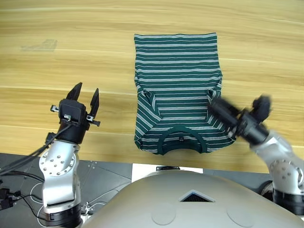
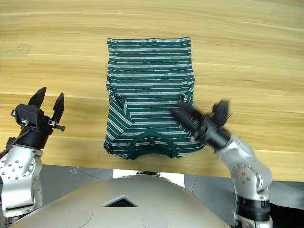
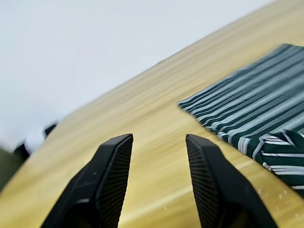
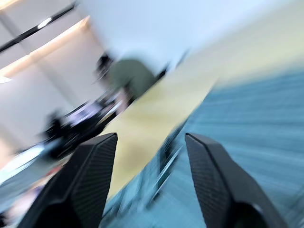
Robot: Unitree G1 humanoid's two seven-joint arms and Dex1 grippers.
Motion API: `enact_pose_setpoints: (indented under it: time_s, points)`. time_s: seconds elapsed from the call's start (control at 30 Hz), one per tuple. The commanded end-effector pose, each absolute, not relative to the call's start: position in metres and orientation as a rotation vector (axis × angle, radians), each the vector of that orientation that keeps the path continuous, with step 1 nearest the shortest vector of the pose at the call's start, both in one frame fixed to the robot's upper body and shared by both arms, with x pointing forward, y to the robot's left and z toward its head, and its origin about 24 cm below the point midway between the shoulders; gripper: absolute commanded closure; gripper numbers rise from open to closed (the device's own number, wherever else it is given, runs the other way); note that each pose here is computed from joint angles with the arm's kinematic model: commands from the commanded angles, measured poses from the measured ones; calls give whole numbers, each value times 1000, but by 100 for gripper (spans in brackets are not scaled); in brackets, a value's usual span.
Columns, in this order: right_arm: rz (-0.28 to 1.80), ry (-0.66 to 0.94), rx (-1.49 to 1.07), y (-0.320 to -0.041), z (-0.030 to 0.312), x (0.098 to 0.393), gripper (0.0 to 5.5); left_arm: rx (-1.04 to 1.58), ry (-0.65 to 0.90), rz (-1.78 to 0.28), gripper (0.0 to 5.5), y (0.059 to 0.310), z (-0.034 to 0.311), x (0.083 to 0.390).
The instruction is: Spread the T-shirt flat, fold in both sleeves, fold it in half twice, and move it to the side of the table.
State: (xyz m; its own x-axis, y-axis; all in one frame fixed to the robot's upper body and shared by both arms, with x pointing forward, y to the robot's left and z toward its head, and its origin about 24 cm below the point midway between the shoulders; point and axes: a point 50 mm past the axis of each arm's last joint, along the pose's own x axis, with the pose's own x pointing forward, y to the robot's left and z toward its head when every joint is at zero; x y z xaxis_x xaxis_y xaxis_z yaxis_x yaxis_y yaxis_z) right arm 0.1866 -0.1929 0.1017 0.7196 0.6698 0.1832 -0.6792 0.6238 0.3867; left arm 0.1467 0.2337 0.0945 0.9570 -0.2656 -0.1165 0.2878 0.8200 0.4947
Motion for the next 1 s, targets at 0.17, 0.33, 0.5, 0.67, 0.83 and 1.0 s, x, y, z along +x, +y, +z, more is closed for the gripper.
enact_pose_setpoints:
  time_s: [0.17, 0.33, 0.5, 0.67, 0.83, 1.0]
  points:
    - [709, -342, -705, -267, 135, 237, 290, 1439, -9, -768, 340, 258, 92, 173]
    - [1095, -192, -1224, -284, 102, 226, 290, 1535, -70, -1103, 340, 239, 67, 154]
    - [1419, -61, -1331, -298, 74, 195, 290, 1540, -15, -1270, 340, 249, 51, 130]
    - [1550, -37, -1305, -305, 57, 180, 290, 1509, -43, -1362, 340, 244, 42, 116]
    - [1631, -59, -1251, -300, 45, 172, 290, 1466, -76, -1387, 340, 235, 34, 110]
    - [1650, -138, -1189, -283, 36, 174, 290, 1426, -165, -1415, 340, 213, 26, 120]
